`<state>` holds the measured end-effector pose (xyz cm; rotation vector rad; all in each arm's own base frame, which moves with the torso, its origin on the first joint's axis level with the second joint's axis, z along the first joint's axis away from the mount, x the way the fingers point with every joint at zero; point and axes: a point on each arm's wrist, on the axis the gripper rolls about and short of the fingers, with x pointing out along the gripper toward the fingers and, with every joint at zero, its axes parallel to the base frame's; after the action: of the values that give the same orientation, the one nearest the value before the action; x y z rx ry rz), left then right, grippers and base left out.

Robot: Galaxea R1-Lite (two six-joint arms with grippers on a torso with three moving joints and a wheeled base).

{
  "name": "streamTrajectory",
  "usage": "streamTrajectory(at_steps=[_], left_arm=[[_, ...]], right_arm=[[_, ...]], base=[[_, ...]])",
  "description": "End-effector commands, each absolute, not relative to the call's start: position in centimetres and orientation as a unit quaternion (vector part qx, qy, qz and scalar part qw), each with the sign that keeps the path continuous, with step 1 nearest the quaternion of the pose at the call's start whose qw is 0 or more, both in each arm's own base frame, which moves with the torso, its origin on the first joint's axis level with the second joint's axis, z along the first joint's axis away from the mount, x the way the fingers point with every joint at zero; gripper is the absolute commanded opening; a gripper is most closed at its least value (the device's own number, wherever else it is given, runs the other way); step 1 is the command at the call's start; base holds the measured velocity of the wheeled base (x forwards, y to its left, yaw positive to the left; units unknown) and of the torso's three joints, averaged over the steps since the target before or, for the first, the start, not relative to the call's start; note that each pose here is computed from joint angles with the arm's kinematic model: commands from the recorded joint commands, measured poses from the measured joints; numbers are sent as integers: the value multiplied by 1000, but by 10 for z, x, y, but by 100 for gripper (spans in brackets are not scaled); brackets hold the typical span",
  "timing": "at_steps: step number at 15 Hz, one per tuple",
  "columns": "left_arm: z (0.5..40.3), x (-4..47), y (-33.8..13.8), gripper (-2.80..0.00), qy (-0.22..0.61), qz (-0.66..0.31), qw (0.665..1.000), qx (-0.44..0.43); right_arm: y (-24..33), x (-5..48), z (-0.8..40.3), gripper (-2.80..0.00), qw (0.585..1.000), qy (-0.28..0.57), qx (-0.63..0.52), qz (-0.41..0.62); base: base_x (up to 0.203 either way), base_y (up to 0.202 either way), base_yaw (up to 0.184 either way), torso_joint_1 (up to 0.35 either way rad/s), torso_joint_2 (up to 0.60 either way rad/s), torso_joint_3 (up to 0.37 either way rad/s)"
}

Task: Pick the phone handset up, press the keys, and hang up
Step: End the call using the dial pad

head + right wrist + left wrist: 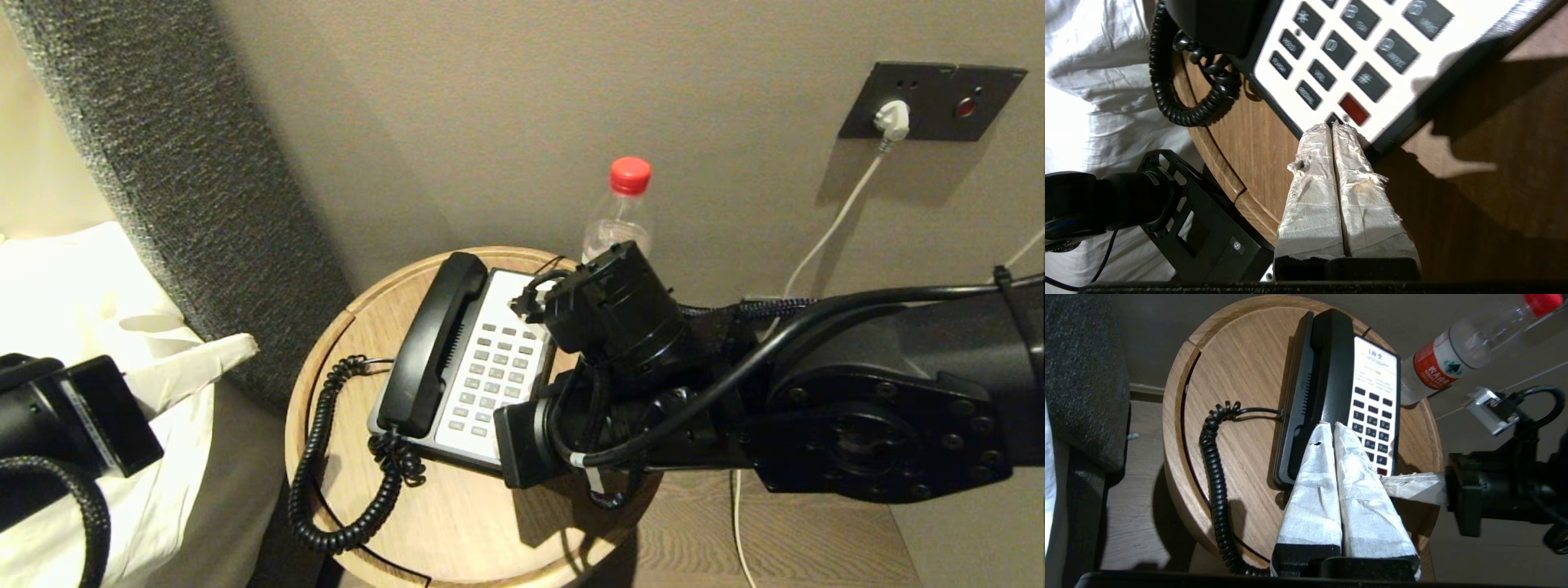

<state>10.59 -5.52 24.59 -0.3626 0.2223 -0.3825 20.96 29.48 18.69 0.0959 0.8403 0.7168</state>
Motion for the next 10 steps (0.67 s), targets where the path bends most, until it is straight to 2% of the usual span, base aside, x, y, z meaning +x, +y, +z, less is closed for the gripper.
streamTrajectory(at_steps=[1,10], left_arm=[[243,105,-54,-280,112,-184,960,-180],[229,100,-39,-280,119,-131,966,-190]], right_arm=[[290,206,199,-280,853,387,56,345],[239,171,270,-280,869,327,121,351]], base=[[0,0,0,0,0,0],[0,0,0,0,0,0]])
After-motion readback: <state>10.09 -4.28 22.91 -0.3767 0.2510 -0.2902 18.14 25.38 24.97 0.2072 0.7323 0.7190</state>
